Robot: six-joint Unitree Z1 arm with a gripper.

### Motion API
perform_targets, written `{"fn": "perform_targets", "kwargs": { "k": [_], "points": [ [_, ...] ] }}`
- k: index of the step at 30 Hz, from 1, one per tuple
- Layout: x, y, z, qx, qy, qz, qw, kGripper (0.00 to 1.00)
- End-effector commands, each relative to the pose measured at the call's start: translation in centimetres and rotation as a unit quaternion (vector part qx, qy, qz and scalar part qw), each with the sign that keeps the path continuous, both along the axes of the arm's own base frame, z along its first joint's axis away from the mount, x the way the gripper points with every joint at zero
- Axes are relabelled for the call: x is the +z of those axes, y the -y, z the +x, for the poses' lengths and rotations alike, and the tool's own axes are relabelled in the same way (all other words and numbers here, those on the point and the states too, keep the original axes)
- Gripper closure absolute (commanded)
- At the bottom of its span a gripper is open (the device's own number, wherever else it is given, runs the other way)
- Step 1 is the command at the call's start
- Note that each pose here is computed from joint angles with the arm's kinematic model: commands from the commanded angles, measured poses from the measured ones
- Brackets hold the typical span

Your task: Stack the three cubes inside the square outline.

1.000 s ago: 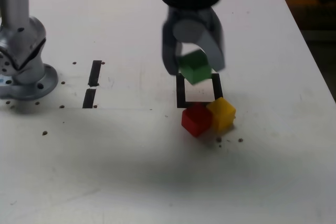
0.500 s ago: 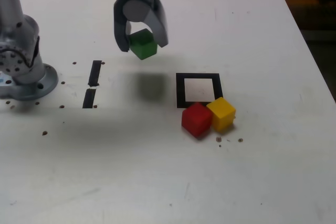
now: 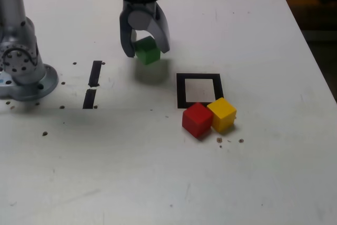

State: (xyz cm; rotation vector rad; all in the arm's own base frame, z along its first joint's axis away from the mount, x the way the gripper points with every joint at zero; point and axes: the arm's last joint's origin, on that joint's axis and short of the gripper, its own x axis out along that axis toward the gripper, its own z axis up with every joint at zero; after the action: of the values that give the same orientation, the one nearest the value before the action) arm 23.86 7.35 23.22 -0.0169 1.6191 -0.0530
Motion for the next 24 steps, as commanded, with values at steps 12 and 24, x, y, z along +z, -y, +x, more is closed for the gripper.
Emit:
{"fn": "perform_targets", "kwargs": {
  "k": [12,24],
  "points": [
    [-1.7,-0.3,0.5,-0.024,0.0,-0.018,0.9996,0.74],
    [0.5,0.1,-0.7,-0.048,0.043,-0.006,0.9979,0.15]
  ]
}}
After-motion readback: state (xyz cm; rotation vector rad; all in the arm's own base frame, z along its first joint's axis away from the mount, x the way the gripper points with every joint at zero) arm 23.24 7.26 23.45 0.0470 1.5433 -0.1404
